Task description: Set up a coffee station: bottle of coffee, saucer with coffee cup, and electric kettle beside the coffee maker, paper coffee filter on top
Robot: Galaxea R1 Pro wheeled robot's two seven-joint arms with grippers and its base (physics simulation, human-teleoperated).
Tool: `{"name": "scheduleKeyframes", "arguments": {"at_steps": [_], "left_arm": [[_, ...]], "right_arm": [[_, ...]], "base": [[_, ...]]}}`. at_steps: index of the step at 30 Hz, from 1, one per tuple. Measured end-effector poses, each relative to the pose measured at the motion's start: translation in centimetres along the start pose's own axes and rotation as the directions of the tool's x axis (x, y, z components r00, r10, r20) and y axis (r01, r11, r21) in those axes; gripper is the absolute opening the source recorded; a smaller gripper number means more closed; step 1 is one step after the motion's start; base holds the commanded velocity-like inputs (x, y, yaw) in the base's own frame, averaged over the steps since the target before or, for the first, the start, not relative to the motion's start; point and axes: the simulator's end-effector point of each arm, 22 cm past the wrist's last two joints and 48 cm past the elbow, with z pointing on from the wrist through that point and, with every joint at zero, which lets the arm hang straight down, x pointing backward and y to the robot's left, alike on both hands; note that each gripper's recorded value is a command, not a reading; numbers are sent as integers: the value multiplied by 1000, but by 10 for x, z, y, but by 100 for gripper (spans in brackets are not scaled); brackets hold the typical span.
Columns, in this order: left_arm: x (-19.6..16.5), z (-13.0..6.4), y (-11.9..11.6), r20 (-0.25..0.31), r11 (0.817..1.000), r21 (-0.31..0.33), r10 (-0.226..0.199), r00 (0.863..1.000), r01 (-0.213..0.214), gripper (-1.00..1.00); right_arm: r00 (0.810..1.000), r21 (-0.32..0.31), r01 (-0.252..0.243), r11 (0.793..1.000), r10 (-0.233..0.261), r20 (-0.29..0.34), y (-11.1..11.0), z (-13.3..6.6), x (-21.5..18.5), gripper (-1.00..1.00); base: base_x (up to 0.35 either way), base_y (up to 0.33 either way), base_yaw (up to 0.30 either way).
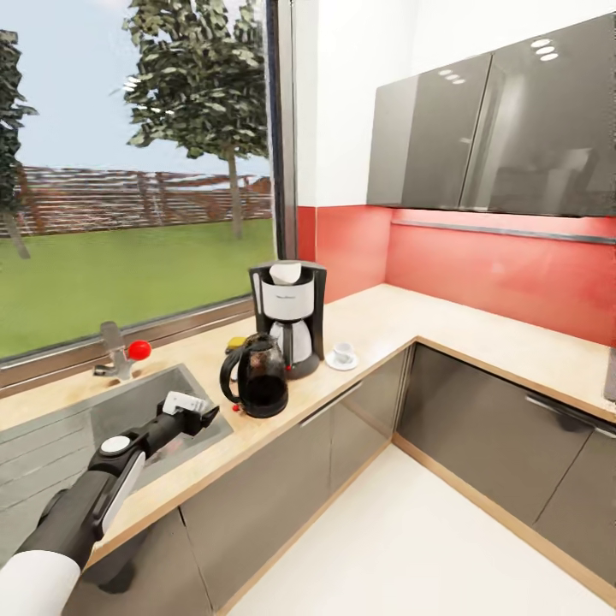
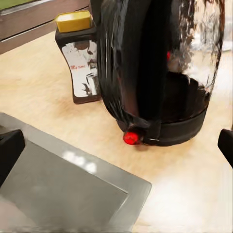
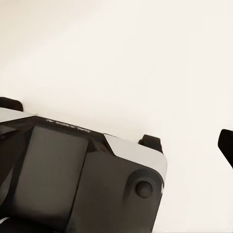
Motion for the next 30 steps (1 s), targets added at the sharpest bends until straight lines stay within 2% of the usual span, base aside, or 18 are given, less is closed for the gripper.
{"name": "scheduleKeyframes", "arguments": {"at_steps": [4, 9, 10, 11, 16, 20, 22, 26, 30], "left_arm": [[0, -1, 1, 0, 1000, -1, 1, 1000, -1, 100], [0, -3, -1, 1, 1000, 15, 0, 1000, 0, 100], [8, -6, -8, -8, 999, 40, -1, 1000, 1, 100], [17, -17, -39, 2, 989, 146, 8, 1000, -8, 100], [14, -36, -83, 51, 952, 304, 26, 998, -41, 100], [21, -45, -103, 49, 929, 368, 23, 999, -39, 100], [31, -49, -117, 37, 918, 395, 7, 999, -21, 100], [35, -50, -135, 33, 909, 417, -17, 999, 2, 100], [36, -51, -142, 33, 905, 425, -27, 999, 11, 100]], "right_arm": [[1000, 0, 0, 1000, 0, 1, 0, 0, 0, 100], [1000, 2, 0, 1000, 0, 1, 0, 0, 0, 100], [1000, 2, 0, 1000, 0, 0, 0, 0, 0, 100], [1000, 2, 0, 1000, 0, 0, 0, 0, 0, 100], [1000, 2, 0, 1000, 0, -1, 0, 0, 1, 100], [1000, 2, 0, 1000, 0, -1, 0, 0, 1, 100], [1000, 2, 0, 1000, 0, -1, 0, 0, 1, 100], [1000, 2, -2, 1000, 2, -1, 0, 0, 1, 100], [1000, 1, -3, 1000, 3, -2, 0, 0, 2, 100]], "base": [[-231, 110, 0], [-21, 10, 0], [0, 0, 0], [0, 0, 0], [0, 0, 0], [0, 0, 0], [0, 0, 0], [0, 0, -10], [0, 0, -155]]}}
